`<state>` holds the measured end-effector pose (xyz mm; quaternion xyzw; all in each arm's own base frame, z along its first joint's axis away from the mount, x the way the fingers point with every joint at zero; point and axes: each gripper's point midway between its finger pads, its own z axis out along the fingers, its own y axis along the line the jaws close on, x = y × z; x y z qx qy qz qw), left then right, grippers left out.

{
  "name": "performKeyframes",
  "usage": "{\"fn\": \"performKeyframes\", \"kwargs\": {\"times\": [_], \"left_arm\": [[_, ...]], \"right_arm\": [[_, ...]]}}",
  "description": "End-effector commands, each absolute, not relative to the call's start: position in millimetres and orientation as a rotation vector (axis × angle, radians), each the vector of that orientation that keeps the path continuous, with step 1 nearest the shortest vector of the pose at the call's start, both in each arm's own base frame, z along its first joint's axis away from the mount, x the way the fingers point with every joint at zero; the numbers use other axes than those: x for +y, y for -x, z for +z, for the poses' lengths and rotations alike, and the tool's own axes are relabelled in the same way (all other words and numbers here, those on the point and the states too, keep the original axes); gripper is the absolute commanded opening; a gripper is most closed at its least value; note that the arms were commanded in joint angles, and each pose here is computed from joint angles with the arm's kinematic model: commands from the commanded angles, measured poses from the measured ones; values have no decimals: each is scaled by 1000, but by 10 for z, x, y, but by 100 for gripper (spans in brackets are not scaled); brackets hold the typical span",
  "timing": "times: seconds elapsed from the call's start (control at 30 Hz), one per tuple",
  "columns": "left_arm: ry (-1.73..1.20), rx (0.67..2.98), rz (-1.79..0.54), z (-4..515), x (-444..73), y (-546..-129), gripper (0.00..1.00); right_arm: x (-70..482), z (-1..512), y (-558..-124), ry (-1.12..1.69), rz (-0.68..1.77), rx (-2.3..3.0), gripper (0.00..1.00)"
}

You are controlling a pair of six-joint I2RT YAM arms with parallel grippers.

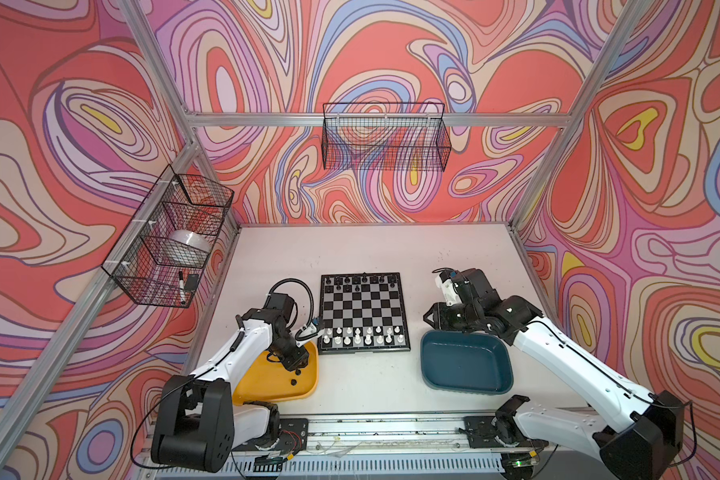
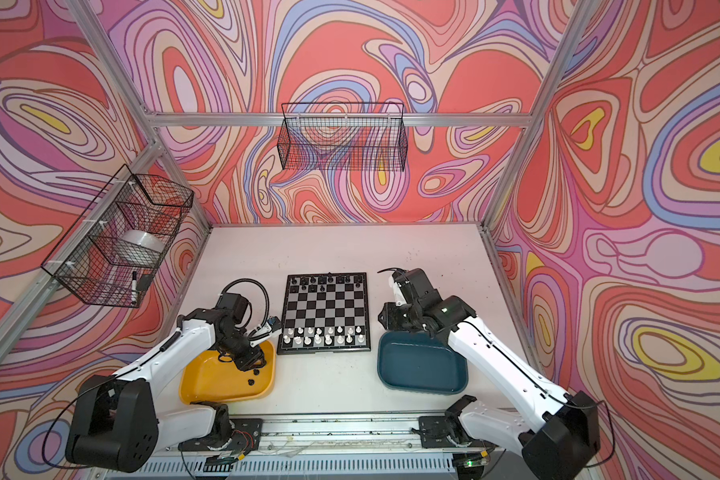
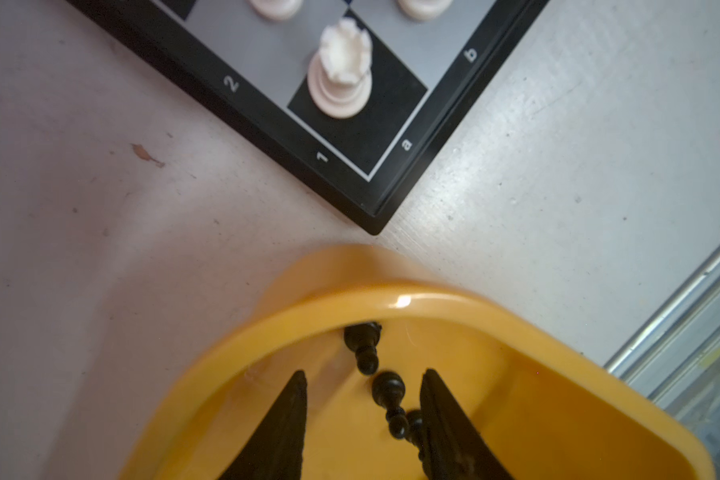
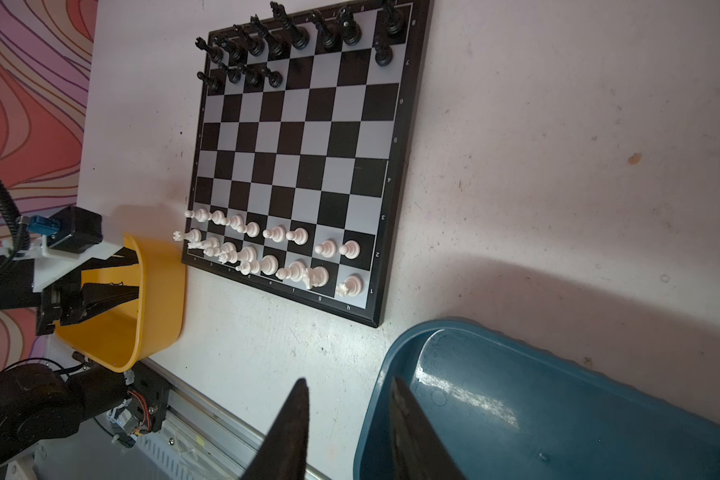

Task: Set up the chess pieces on the board
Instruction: 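Lower the open left gripper into the yellow tray over a black pawn, then close the left gripper on the black pawn in the yellow tray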

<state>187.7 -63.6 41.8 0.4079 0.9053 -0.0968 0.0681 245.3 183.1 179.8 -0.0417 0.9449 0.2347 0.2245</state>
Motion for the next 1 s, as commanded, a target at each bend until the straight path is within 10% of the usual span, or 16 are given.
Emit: {"fn": "performKeyframes", "kwargs": {"times": [0.0,0.97], "left_arm": [[-1262,2705,-308,387,-672,-1875,45],[-1326,2702,-256,264,-689,-1863,32]], "right_arm": [[1787,1772,-2431,99,630,2614,33],[1750,1746,-2386,85,627,2615,33]]}}
